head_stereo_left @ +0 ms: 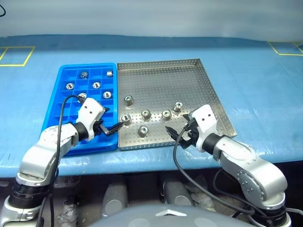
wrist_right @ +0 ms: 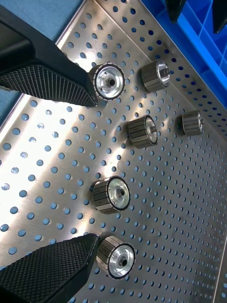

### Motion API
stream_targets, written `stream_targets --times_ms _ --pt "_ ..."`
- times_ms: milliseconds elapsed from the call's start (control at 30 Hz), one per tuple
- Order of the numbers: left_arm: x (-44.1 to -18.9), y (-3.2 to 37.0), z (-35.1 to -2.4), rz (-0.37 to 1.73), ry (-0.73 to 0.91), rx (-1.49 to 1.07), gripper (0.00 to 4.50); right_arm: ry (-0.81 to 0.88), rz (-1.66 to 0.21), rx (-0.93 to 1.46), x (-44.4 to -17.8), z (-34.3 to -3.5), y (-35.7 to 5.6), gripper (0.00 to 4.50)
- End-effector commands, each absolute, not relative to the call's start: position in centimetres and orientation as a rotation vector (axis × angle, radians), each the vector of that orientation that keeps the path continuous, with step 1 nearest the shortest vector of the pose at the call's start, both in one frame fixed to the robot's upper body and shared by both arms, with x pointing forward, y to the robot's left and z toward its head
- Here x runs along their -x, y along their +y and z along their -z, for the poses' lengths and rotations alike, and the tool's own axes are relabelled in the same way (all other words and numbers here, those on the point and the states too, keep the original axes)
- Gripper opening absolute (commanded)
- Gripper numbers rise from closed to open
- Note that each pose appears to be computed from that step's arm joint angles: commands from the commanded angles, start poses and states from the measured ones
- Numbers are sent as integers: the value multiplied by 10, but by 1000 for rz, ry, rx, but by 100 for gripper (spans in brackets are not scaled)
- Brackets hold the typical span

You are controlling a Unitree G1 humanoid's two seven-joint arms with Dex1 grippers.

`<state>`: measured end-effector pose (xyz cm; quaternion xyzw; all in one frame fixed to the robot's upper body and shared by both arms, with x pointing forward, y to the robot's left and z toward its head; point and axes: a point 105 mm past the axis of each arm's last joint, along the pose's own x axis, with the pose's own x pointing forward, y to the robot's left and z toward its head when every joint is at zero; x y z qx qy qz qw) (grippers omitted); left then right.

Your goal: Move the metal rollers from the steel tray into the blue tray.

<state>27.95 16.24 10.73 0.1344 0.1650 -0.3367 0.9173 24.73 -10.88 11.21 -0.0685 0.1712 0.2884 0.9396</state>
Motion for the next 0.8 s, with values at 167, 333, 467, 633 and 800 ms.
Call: stream_targets --times_ms 167,333,467,633,800 --pt "-281 159 -123 683 259 -305 449 304 -560 160 -250 -118 -111 450" --pt "-282 160 -122 687 261 -307 449 272 -566 168 -251 -122 -109 450" --pt "-281 160 -125 691 253 -308 449 246 -588 171 -251 -127 -107 450" --pt "-280 161 -124 690 255 -310 449 235 -602 175 -251 -128 -105 450" --pt "-280 162 -125 687 252 -314 449 240 -611 180 -250 -126 -102 450"
